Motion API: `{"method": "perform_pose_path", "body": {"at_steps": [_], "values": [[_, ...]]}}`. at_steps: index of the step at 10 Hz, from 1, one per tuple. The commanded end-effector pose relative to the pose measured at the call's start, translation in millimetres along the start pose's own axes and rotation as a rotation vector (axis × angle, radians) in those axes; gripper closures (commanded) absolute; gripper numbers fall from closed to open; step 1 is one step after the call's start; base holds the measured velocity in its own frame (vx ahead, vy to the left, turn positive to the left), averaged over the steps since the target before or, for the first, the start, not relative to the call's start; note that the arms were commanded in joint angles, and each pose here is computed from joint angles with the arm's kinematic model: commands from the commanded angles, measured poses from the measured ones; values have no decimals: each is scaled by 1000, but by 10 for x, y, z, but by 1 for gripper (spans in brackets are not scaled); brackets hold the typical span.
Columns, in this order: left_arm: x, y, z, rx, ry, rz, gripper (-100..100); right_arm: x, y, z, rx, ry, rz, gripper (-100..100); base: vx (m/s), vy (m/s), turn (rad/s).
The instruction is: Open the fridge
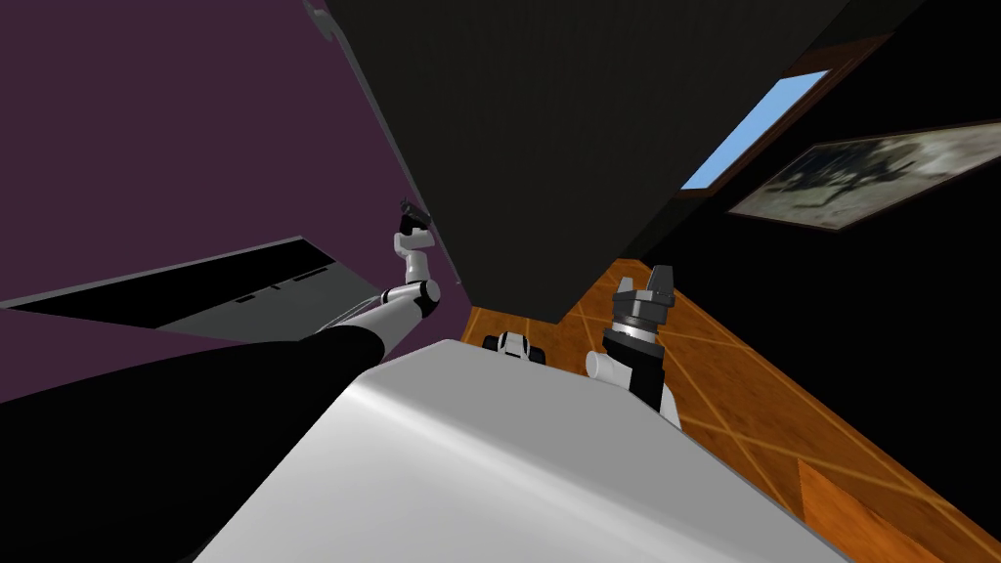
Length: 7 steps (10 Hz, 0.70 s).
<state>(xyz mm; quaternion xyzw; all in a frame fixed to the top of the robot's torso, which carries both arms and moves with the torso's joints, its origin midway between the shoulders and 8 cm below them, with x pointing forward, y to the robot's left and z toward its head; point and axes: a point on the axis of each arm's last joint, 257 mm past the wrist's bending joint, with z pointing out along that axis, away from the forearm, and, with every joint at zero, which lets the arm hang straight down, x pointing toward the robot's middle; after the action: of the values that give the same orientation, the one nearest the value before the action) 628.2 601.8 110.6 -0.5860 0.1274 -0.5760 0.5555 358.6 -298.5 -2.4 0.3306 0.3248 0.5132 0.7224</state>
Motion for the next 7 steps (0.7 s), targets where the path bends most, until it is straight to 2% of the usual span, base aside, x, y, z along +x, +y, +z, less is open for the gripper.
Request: {"method": "perform_pose_path", "body": {"at_steps": [1, 7], "values": [[109, -247, 60, 21, 2, -4, -100, 0, 0, 0, 0, 0, 0, 0, 37, -15, -45], [105, -248, 66, 19, -1, -4, -100, 0, 0, 0, 0, 0, 0, 0, 1, 2, -7]]}}
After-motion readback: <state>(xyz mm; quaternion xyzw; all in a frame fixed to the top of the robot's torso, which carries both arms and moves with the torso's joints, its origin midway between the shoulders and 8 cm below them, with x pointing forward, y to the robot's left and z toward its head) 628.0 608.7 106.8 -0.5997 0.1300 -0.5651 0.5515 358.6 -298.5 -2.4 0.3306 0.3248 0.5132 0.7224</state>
